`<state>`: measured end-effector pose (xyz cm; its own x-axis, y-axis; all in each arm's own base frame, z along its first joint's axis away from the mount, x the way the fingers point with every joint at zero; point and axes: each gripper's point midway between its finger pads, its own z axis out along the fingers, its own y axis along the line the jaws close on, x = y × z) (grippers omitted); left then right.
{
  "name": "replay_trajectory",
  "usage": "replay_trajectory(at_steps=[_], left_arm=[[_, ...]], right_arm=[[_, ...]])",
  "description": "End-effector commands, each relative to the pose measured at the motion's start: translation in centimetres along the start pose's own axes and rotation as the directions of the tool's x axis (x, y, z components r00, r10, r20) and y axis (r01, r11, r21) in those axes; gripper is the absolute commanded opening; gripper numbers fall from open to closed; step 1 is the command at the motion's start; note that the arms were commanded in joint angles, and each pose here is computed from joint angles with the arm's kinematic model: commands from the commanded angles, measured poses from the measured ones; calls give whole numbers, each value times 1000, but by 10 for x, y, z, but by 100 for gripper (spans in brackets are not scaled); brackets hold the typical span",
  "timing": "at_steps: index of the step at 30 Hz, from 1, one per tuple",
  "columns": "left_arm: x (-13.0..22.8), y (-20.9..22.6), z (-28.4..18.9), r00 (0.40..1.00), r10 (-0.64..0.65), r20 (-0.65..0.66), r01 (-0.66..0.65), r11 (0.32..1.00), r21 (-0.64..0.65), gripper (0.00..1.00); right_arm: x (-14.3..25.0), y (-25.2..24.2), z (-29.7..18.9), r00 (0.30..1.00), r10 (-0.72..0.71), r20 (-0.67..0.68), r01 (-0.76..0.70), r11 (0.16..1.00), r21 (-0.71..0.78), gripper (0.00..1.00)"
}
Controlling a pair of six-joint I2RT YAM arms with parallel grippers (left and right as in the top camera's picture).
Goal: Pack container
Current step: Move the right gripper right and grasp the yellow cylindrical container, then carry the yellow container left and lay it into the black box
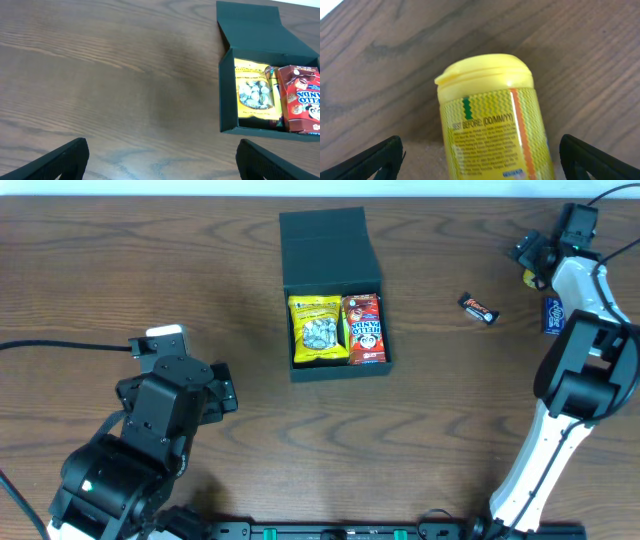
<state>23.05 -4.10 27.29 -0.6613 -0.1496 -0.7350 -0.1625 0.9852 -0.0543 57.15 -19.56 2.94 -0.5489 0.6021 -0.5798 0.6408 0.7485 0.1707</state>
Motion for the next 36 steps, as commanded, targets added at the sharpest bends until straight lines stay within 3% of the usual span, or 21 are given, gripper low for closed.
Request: replay_trajectory(at_steps=[1, 15, 23, 30, 36], left_arm=[[-4, 3, -2, 1000, 9, 15, -8, 1000, -14, 95], [-4, 3, -2, 1000, 9, 15, -8, 1000, -14, 95], [-4, 3, -2, 1000, 9, 15, -8, 1000, -14, 95], [-4, 3, -2, 1000, 9, 15, -8, 1000, -14, 95], [-4, 3, -2, 1000, 9, 15, -8, 1000, -14, 95]], right_arm=[[8, -5, 11, 1000, 5, -19, -5, 1000, 1, 99], [12, 3, 12, 999, 4, -40, -6, 999, -46, 43], [11, 28, 1, 997, -1, -76, -13, 983, -182, 20], [-18, 65, -50, 997, -80, -6, 73, 941, -332, 8], [-32, 124, -127, 960, -246, 131, 278, 817, -506, 4]])
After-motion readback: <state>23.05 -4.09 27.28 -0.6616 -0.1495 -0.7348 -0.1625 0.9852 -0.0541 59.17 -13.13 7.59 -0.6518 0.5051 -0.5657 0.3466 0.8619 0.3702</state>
